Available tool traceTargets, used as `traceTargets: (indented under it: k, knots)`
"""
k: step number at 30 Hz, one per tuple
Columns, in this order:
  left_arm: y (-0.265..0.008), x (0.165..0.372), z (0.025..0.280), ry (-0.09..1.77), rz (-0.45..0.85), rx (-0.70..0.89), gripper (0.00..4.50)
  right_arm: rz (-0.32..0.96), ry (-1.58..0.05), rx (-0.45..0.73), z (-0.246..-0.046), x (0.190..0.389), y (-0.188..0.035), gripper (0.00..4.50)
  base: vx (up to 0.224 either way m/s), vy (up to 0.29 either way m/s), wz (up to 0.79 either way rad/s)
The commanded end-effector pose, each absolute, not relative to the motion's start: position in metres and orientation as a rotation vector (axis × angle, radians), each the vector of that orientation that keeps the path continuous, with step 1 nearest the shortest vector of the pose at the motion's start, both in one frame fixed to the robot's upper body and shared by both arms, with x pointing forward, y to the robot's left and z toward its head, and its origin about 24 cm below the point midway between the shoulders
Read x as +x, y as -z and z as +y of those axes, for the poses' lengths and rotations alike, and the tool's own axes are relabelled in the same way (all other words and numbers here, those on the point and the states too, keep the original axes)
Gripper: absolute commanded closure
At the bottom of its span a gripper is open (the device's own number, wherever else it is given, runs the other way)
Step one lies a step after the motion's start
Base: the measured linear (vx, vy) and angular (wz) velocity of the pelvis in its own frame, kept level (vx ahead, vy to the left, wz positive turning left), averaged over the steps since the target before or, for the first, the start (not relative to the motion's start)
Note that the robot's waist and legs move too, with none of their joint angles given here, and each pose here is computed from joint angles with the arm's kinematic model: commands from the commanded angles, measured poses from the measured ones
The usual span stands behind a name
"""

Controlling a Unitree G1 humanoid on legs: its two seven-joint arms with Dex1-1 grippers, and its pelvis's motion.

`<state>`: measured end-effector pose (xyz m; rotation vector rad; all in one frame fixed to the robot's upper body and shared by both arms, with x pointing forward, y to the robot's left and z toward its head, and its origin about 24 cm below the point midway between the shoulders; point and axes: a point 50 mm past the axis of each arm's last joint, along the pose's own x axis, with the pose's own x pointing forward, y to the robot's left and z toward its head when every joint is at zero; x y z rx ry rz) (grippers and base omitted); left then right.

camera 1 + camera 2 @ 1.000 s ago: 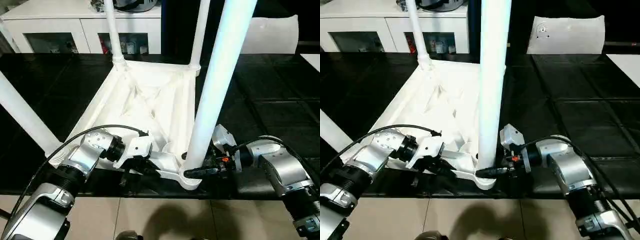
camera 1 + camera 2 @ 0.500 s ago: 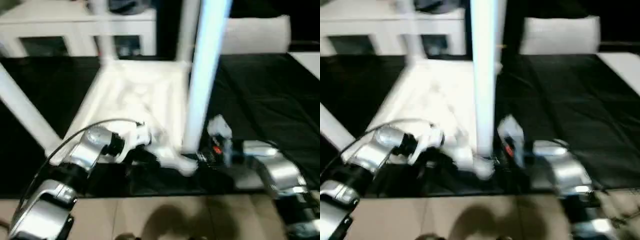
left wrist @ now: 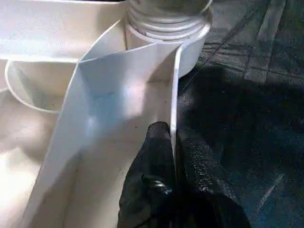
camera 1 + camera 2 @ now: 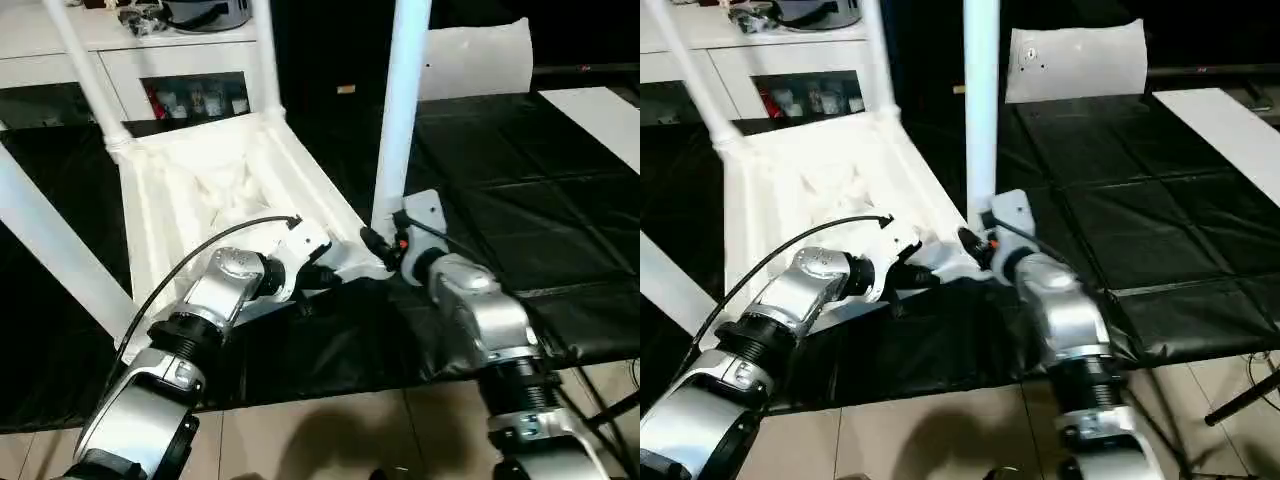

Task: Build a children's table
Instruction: Rotate leg to tighten

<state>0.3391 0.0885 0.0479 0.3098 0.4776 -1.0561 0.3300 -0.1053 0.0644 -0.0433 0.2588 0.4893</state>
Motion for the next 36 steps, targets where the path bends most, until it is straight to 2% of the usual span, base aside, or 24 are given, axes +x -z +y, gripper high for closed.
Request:
traceTargets:
  k: [1,3,4,7,10,17,18,26,36]
  knots:
    - [-0.066,0.345,0.081,1.046,0.36,0.354,4.5,0.248,-0.758,0.039,-0.06,0.31,-0.06,1.31,0.0,0.0,0.0]
    - [-0.066,0.344,0.083,1.054,0.358,0.358,4.5,0.235,-0.762,0.026,-0.063,0.309,-0.06,1.24,0.0,0.0,0.0]
    - [-0.065,0.341,0.085,1.09,0.347,0.375,4.5,0.221,-0.776,-0.003,-0.072,0.307,-0.059,1.0,0.0,0.0,0.0]
    - [-0.063,0.336,0.089,1.152,0.339,0.402,4.5,0.2,-0.804,-0.041,-0.084,0.304,-0.058,0.7,0.0,0.0,0.0]
    - [-0.059,0.326,0.099,1.266,0.347,0.442,4.5,0.175,-0.9,-0.07,-0.106,0.3,-0.063,0.7,0.0,0.0,0.0]
    - [-0.059,0.316,0.114,1.429,0.349,0.493,4.5,0.183,-1.123,-0.105,-0.131,0.292,-0.068,0.7,0.0,0.0,0.0]
    - [-0.059,0.315,0.117,1.448,0.35,0.505,4.5,0.192,-1.167,-0.104,-0.133,0.291,-0.069,0.97,0.0,0.0,0.0]
    - [-0.063,0.308,0.13,1.629,0.394,0.566,4.5,0.282,-1.46,-0.1,-0.14,0.28,-0.07,1.51,0.0,0.0,0.0]
    - [-0.065,0.304,0.136,1.733,0.423,0.616,4.5,0.33,-1.565,-0.164,-0.148,0.282,-0.073,2.4,0.0,0.0,0.0]
